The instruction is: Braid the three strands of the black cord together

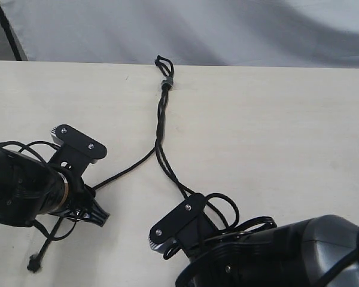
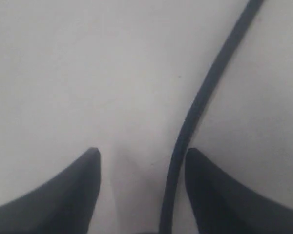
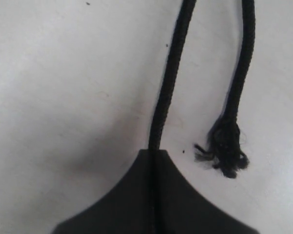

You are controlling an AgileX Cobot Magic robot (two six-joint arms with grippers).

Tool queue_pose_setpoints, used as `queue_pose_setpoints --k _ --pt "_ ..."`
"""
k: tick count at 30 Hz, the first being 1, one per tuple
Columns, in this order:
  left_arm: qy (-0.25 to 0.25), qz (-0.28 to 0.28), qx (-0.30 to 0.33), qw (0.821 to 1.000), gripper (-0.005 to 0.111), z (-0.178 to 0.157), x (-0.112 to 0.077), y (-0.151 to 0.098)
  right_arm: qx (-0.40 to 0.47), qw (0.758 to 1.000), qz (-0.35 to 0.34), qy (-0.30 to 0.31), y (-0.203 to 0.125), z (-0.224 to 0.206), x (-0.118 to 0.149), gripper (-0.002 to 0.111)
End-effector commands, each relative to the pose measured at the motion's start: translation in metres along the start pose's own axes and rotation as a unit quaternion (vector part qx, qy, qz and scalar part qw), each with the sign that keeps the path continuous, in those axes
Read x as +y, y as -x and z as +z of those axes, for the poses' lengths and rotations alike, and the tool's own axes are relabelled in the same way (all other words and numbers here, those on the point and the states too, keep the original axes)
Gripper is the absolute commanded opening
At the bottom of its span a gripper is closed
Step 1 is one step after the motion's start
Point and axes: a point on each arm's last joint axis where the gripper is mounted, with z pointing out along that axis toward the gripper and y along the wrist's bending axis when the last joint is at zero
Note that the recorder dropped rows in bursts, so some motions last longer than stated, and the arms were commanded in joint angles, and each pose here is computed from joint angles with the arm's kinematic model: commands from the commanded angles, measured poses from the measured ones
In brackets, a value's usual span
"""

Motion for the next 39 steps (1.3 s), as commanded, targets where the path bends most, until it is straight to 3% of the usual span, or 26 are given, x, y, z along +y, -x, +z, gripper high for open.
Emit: queue_pose_setpoints --k 1,3,8,12,17,20,27,31,39 --pt "-0.037 -0.009 0.009 0.999 0.056 0.004 -0.008 -0.004 0.003 1.0 0.003 -0.008 -0.001 0.001 -0.002 0.0" --pt "-0.037 -0.009 0.009 0.999 0.056 0.004 -0.008 -0.004 0.004 1.0 0.004 -0.008 -0.001 0.001 -0.002 0.002" --pt "-0.037 -0.009 0.009 0.999 0.056 0.004 -0.008 -0.004 -0.005 1.0 0.004 0.01 0.001 0.001 0.001 0.047" --pt "-0.037 -0.009 0.009 0.999 0.056 0.004 -0.008 -0.004 -0.01 1.0 0.009 -0.009 0.008 -0.008 -0.003 0.062" --pt "-0.037 -0.011 0.01 0.999 0.056 0.004 -0.008 -0.004 -0.067 0.994 0.018 -0.08 0.027 -0.044 -0.028 0.063" --pt "-0.037 -0.011 0.01 0.999 0.056 0.004 -0.008 -0.004 -0.104 0.987 0.065 -0.1 0.037 -0.055 -0.051 0.063" --pt "-0.036 -0.011 0.01 0.999 0.056 0.004 -0.008 -0.004 -0.105 0.981 0.15 0.058 0.054 -0.02 -0.081 0.063" --pt "-0.035 -0.011 0.01 0.999 0.056 0.004 -0.008 -0.005 -0.07 0.978 0.184 0.067 0.048 0.005 -0.097 0.063" --pt "-0.035 -0.011 0.01 0.999 0.056 0.004 -0.008 -0.005 -0.042 0.983 0.154 0.086 0.038 0.036 -0.084 0.063"
